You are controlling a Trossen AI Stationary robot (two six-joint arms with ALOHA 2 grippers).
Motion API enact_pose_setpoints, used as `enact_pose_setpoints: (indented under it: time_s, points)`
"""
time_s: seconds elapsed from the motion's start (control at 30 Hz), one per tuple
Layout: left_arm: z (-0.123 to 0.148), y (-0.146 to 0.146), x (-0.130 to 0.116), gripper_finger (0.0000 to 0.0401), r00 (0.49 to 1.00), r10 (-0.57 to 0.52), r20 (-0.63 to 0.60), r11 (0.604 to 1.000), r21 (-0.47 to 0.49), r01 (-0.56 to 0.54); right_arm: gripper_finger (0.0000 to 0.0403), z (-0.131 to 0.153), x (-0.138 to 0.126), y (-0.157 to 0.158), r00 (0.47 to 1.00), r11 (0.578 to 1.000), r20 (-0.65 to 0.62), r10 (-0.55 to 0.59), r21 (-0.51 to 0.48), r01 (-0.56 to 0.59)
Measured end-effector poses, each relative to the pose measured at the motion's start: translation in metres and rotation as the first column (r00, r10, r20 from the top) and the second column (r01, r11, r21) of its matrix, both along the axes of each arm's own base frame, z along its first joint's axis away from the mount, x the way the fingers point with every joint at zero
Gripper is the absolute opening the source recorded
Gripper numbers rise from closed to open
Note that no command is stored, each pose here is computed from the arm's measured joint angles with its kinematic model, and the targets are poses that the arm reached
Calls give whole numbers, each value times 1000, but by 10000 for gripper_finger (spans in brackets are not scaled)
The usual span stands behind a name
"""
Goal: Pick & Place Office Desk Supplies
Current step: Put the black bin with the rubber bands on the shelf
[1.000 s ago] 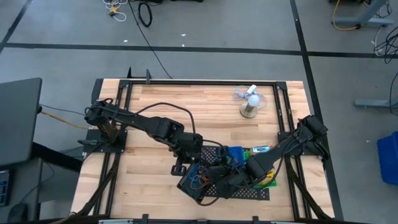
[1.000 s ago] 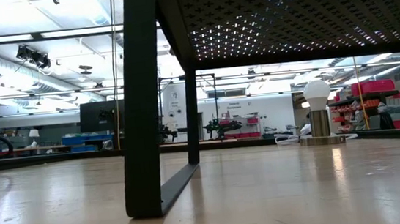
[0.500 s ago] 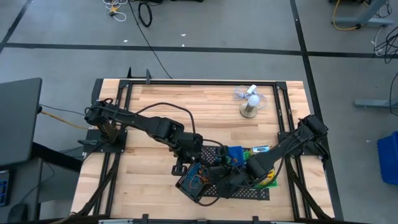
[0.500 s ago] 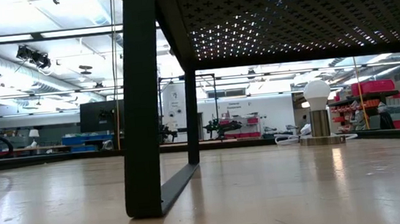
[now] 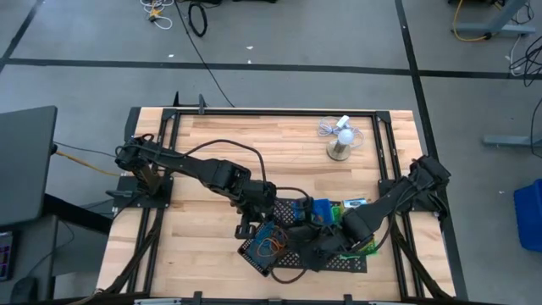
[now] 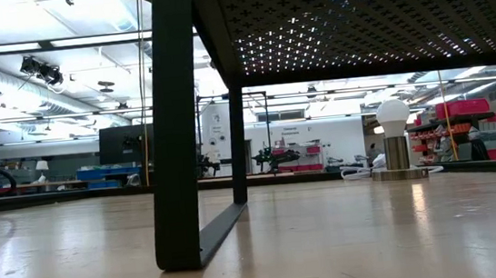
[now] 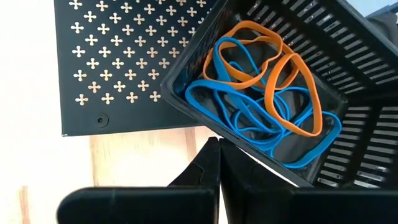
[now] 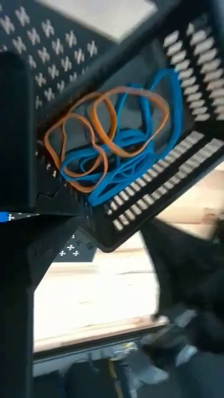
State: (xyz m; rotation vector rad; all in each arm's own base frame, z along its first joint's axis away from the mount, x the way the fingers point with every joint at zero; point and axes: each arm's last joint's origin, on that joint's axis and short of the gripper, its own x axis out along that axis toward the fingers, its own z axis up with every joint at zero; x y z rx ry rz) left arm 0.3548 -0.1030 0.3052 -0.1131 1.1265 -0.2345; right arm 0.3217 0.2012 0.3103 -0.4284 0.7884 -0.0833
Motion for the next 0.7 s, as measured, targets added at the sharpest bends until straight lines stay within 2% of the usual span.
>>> enact_pose_setpoints:
  time_s: [0.2, 0.37, 0.57, 0.7]
  points:
    - [0, 0, 0, 1, 1000, 1, -2, 1000, 1, -1, 2, 12, -18, 27, 988, 987, -3, 155, -35, -155]
    - [0, 0, 0, 1, 1000, 5, 1, 1000, 10, -5, 2, 12, -30, 49, 965, 962, -17, 260, 85, -258]
    - [0, 0, 0, 1, 1000, 5, 3, 1000, 9, -5, 1, -9, -22, 65, 951, 934, 24, 309, 179, -309]
    - [0, 0, 0, 1, 1000, 6, 4, 1000, 9, -6, 1, -20, -13, 70, 952, 932, 33, 304, 197, -304]
